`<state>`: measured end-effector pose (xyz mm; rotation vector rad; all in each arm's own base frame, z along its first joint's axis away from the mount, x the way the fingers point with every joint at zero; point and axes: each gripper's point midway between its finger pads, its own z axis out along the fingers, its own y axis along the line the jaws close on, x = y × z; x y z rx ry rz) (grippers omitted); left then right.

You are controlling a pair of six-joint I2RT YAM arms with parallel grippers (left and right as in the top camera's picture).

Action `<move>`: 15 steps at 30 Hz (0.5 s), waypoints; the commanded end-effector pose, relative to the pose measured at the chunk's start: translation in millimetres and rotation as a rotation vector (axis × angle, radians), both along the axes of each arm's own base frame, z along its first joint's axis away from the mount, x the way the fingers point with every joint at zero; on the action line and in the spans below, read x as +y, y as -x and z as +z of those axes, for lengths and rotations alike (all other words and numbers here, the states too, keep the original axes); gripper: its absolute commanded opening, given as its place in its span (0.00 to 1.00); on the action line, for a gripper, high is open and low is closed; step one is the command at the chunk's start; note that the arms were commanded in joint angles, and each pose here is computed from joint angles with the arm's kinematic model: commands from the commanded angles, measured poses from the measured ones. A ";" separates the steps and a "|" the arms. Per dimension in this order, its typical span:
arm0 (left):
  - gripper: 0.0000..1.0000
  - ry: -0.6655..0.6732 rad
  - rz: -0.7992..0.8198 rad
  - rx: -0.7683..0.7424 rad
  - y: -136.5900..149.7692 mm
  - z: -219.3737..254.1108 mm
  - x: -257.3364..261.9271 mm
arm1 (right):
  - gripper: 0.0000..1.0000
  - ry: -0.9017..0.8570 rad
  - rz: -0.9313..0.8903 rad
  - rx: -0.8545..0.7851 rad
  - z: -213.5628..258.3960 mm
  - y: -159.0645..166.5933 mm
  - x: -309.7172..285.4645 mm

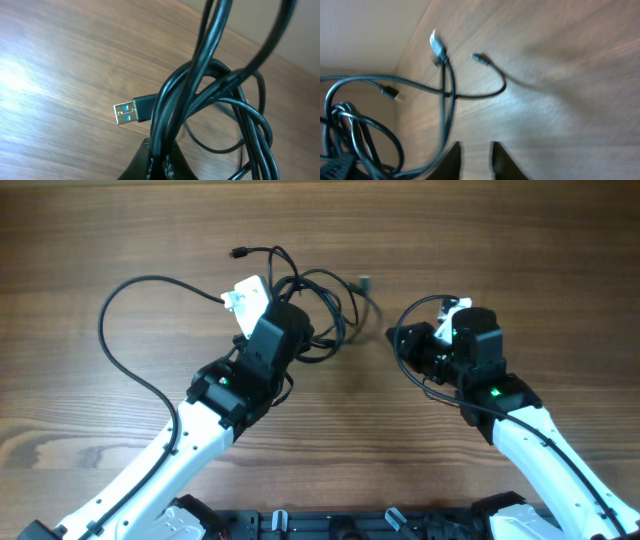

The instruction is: Untangle cables

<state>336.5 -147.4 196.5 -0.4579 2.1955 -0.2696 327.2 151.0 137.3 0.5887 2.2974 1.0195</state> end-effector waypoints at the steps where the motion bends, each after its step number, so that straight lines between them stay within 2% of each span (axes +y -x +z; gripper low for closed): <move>1: 0.04 -0.153 -0.033 -0.062 -6.8 16.5 14.0 | 0.36 0.115 0.063 -0.137 8.8 -11.1 -3.7; 4: 0.04 -0.213 -0.085 -0.072 -8.1 18.4 12.3 | 0.50 0.113 0.160 -0.249 25.7 -13.3 9.0; 6: 0.04 -0.219 -0.114 -0.073 -8.3 18.7 8.6 | 0.53 0.098 0.249 -0.339 40.1 -11.3 21.2; 9: 0.04 -0.182 -0.243 -0.082 -7.8 20.0 -14.0 | 0.54 0.076 0.366 -0.453 58.2 -5.2 36.2; 15: 0.04 -0.116 -0.382 -0.099 -4.9 23.9 -41.1 | 0.59 0.066 0.418 -0.486 62.5 0.0 42.1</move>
